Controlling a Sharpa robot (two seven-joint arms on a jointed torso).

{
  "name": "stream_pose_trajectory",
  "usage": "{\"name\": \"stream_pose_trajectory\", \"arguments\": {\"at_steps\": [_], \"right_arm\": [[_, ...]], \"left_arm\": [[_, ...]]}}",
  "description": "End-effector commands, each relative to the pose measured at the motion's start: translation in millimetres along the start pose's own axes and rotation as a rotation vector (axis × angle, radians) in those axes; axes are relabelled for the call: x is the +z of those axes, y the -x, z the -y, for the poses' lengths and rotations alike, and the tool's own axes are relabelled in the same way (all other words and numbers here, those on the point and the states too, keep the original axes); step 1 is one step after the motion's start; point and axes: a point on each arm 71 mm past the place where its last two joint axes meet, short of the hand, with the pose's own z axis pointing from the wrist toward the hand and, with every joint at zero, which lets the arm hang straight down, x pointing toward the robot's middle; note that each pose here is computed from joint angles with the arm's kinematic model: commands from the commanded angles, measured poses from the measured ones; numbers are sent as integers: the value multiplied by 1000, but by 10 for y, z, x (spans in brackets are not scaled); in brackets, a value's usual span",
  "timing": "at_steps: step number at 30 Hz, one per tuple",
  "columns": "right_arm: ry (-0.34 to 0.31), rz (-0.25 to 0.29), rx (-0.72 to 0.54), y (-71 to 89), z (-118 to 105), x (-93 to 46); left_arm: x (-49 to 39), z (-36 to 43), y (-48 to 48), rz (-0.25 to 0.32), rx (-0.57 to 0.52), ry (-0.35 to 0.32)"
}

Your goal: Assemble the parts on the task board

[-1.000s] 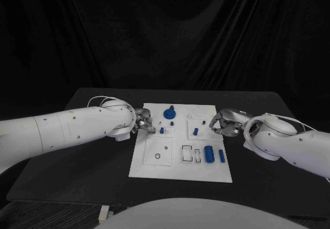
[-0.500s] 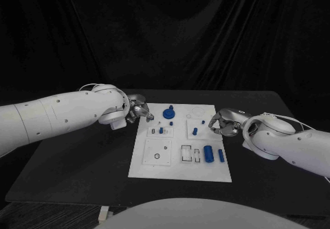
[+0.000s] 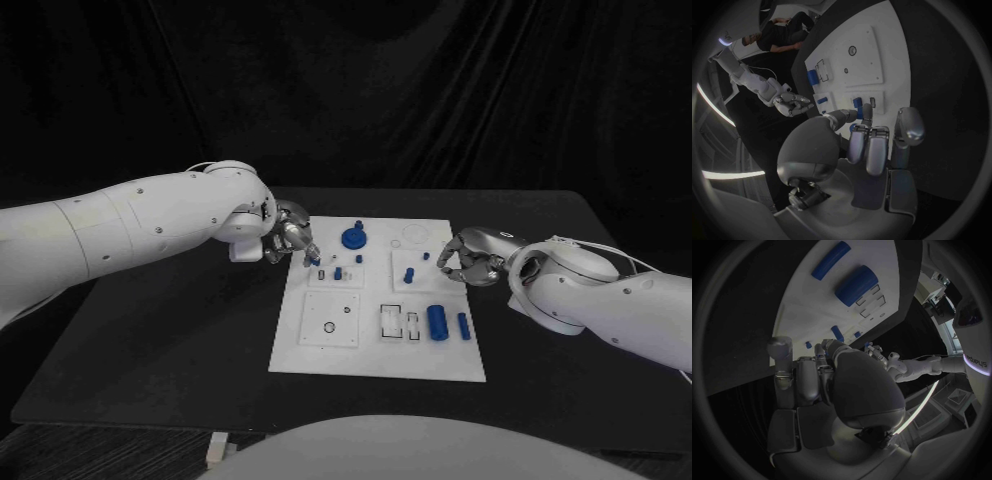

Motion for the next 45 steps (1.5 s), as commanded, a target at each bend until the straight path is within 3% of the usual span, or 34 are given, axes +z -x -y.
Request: {"name": "stream_pose_trajectory", "arguments": {"at_steps": [1,5,11,21,45], "right_arm": [[-14,-4,-1,-13,5,3],[-11,-2,-1,-14,-5,9],[-9,1,-1,-12,-6,12],[-8,3,0,-10,-5,10],[-11,-3,-1,-15,-3,7]], "left_arm": [[18,8,2,-58,15,44],[62,29,20,-49,18,74],[135,59,-37,-54,30,124],[238,74,-110,28,58,147],[313,119,-191,42,71,149]]}}
